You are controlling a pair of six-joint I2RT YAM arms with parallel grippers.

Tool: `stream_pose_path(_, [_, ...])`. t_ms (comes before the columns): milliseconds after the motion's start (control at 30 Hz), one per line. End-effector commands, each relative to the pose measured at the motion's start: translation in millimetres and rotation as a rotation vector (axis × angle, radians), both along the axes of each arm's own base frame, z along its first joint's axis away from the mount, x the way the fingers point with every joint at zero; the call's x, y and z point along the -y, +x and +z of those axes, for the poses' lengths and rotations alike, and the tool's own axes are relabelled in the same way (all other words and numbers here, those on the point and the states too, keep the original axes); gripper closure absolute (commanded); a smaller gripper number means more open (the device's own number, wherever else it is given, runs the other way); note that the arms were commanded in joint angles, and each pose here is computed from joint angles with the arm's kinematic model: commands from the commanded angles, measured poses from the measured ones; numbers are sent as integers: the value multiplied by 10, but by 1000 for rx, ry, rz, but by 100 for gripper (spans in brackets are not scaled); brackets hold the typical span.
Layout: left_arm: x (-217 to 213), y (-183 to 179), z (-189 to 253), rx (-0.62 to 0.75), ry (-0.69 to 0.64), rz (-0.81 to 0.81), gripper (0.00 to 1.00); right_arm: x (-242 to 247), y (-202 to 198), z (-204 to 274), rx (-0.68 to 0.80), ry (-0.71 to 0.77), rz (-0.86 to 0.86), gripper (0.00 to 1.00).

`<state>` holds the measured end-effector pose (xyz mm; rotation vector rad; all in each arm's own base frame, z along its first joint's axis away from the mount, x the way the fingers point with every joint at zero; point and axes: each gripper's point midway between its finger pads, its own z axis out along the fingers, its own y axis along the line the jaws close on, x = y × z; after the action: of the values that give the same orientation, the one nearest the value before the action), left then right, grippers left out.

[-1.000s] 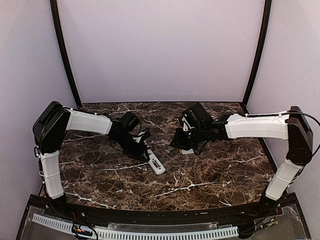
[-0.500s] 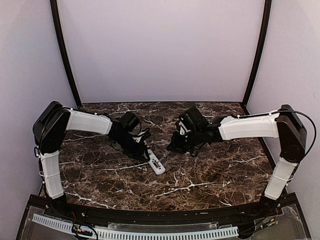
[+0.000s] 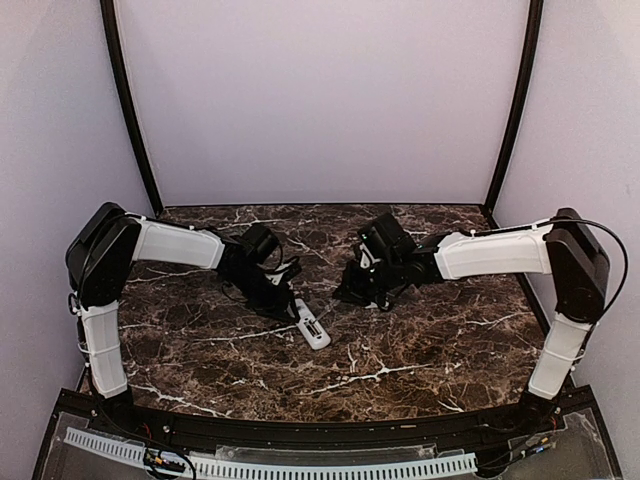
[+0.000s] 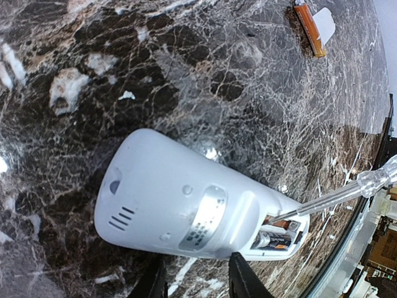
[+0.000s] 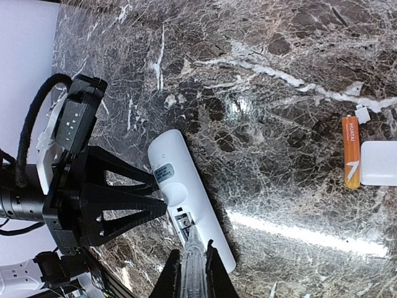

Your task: Unload the batteries from the remote control

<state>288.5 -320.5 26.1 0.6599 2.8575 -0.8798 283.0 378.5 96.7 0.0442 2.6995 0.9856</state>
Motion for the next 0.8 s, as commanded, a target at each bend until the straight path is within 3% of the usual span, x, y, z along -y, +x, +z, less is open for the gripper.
stream_pose_path(0, [-142,-261,-351,-93,100,-14,66,-111,-167,-259,-101,20,25,100])
stream_pose_path(767, [-115,-314,-383,-103,104,-28,68,-250,-248,-364,-222,150,37,100])
